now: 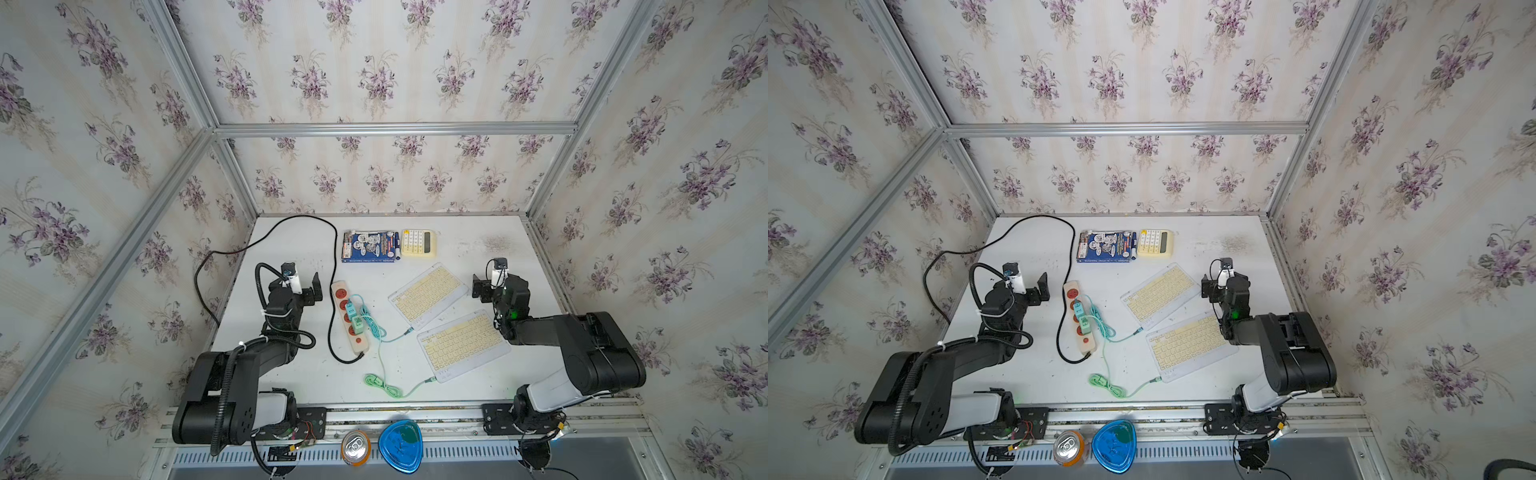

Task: Unplug the wireless keyboard
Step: Pick up the keyboard from the center of the board.

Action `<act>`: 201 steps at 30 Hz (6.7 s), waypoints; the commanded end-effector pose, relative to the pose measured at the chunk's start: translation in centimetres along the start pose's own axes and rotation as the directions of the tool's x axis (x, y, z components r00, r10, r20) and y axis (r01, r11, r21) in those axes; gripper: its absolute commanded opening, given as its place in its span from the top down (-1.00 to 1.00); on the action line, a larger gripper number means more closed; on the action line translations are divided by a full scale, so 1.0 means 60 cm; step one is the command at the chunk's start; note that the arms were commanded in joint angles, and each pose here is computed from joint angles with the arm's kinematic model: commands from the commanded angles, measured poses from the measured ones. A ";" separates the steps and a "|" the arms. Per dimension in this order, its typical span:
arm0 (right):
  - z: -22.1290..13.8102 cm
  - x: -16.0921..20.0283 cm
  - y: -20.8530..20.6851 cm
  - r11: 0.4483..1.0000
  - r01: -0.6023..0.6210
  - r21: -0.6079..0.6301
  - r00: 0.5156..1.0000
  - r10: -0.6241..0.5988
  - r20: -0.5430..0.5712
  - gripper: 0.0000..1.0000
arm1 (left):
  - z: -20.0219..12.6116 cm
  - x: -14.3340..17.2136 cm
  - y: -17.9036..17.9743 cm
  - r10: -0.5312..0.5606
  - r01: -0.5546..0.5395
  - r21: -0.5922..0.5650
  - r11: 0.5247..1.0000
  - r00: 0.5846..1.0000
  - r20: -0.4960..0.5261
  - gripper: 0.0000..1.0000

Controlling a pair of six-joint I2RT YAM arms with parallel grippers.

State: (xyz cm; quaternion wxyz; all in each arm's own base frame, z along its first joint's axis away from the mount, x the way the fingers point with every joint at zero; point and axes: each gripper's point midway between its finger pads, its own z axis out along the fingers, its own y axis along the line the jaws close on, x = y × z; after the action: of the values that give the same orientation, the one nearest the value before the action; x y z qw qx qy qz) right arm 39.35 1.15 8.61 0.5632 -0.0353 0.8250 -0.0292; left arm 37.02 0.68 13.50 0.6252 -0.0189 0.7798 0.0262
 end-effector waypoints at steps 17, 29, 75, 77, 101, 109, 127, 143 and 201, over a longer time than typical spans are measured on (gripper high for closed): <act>0.001 -0.015 -0.001 1.000 0.001 0.002 1.000 -0.001 0.032 -0.99 | 0.001 -0.012 -0.001 0.012 -0.012 0.002 1.000 1.000 0.024 -0.99; -0.044 -0.016 -0.023 0.997 -0.038 0.074 0.986 0.026 0.164 -0.99 | 0.000 -0.013 -0.012 0.029 -0.031 0.042 0.999 0.999 0.027 -0.99; -0.201 -0.103 0.136 0.634 -0.741 -0.222 0.642 0.573 -0.508 -0.99 | -0.276 -0.249 -0.234 -0.271 0.231 0.756 0.612 0.960 -0.074 -0.99; -0.198 -0.071 0.132 0.625 -0.767 -0.147 0.591 0.599 -0.540 -0.98 | -0.299 -0.240 -0.272 -0.201 0.148 0.784 0.603 0.979 -0.030 -0.99; -0.284 0.045 0.043 0.508 -0.793 0.336 0.361 0.836 -0.413 -0.99 | -0.415 0.099 -0.530 0.677 -0.034 0.905 0.424 0.675 -0.291 -0.42; -0.320 0.075 0.033 0.433 -0.779 0.454 0.266 0.884 -0.385 -0.96 | -0.436 0.162 -0.524 0.756 -0.015 0.896 0.443 0.543 -0.365 -0.28; -0.338 0.085 0.018 0.424 -0.769 0.478 0.282 0.896 -0.342 -0.93 | -0.444 0.255 -0.549 0.856 -0.062 0.905 0.420 0.358 -0.373 0.05; -0.332 0.089 0.023 0.409 -0.779 0.475 0.263 0.901 -0.346 -0.92 | -0.426 0.317 -0.536 0.881 -0.169 0.880 0.443 0.267 -0.392 0.26; -0.353 0.070 0.155 0.278 -0.907 0.316 0.008 0.762 -0.648 -0.93 | -0.383 0.085 -0.598 0.677 -0.120 0.892 0.435 0.696 -0.237 1.00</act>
State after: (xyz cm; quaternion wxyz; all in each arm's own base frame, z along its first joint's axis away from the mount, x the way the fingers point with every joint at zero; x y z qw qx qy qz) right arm 16.45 9.59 10.67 0.0790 0.4297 0.8296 0.3477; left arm 15.35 -35.98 12.21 0.2499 0.4677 0.8271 -0.1862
